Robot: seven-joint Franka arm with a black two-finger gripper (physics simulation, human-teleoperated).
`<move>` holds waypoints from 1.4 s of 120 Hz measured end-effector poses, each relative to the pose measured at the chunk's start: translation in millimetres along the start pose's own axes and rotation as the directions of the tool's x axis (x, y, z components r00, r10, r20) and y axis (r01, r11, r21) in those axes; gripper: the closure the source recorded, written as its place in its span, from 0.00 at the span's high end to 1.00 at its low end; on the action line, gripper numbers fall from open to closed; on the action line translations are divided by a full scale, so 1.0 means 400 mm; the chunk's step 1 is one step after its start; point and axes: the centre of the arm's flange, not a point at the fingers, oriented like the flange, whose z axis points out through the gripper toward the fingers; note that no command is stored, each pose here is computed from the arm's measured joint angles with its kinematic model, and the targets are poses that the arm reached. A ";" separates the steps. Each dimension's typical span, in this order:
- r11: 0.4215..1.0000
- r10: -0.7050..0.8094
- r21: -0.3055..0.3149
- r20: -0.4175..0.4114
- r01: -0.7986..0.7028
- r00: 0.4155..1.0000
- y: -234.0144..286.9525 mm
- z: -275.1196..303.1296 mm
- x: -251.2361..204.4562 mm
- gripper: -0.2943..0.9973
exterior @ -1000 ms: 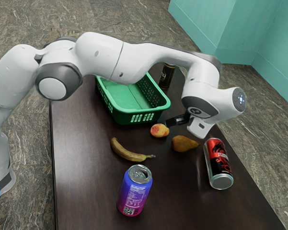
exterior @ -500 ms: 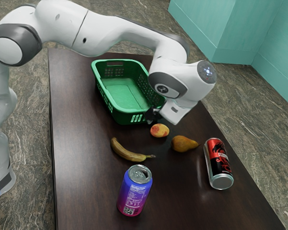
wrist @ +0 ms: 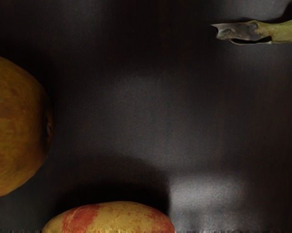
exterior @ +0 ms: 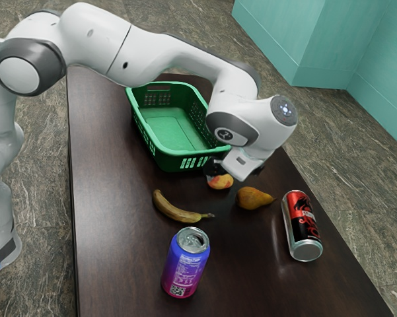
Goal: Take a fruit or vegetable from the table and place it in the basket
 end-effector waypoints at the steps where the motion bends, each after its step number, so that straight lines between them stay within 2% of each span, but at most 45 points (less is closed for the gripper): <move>1: 1.000 -0.001 0.000 0.000 0.001 1.000 -0.001 0.001 -0.002 0.77; 35: 1.000 -0.027 -0.011 0.006 0.027 1.000 -0.024 0.057 -0.057 0.77; 168: 0.999 -0.017 -0.043 0.015 0.017 1.000 -0.042 0.165 -0.068 0.77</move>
